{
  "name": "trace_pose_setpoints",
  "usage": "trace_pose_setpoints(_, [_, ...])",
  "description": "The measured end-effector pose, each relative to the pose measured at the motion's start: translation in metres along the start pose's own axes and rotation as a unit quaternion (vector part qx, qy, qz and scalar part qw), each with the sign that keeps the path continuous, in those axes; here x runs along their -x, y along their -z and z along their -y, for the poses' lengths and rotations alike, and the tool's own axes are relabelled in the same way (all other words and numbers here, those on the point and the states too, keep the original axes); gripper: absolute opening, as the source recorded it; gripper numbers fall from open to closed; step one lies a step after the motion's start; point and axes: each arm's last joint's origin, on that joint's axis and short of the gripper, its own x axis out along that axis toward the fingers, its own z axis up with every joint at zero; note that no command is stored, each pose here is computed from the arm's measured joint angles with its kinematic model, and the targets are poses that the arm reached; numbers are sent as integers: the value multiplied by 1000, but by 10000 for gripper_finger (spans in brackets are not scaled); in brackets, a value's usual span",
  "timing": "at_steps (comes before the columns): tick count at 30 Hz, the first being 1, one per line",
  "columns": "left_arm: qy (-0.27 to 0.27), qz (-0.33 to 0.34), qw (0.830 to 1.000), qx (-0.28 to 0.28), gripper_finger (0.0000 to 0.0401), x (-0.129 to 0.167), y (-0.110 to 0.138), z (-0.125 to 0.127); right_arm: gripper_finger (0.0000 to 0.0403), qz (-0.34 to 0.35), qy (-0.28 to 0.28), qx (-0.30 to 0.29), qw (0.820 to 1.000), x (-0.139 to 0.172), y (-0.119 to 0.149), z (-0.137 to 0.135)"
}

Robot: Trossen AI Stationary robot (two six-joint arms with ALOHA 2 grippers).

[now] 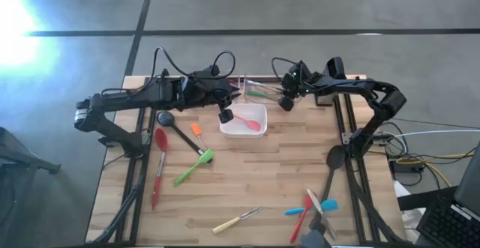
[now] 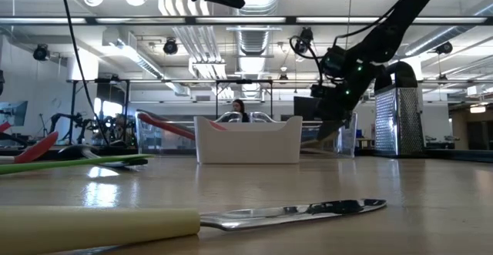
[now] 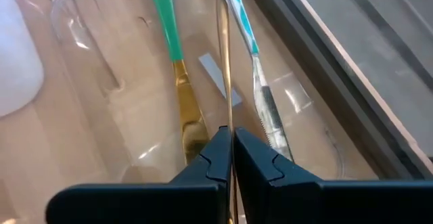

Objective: Pick & Place Kitchen Items
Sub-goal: Put the gold table knife into the right transparent bin, then put the green spatula into the white bin

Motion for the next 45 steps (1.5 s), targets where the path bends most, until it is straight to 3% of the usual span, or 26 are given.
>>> trace_pose_setpoints(5, [0, 1, 1000, 0, 80, 0, 0, 0, 24, 8, -17, -1, 1000, 3, -2, -1])
trace_pose_setpoints(12, [0, 1, 1000, 0, 80, 0, -1, 0, 94, 18, -23, -5, 1000, 12, -7, -4])
trace_pose_setpoints(19, [-2, 8, 1000, -2, 80, 7, -3, -2, 135, 52, -95, 7, 994, 59, -32, -17])
trace_pose_setpoints(26, [6, 3, 1000, 3, 80, 16, -1, -2, 121, 57, -126, 38, 990, 143, -42, -47])
trace_pose_setpoints(34, [34, -8, 999, 11, 80, 28, 0, 10, 86, 70, -190, 27, 979, 227, -20, -89])
trace_pose_setpoints(39, [62, -33, 997, 13, 80, 37, 5, 25, 63, 97, -241, 23, 965, 261, -1, -111])
trace_pose_setpoints(45, [111, -83, 990, 20, 80, 54, 14, 56, 38, 116, -221, 29, 968, 277, 19, -127])
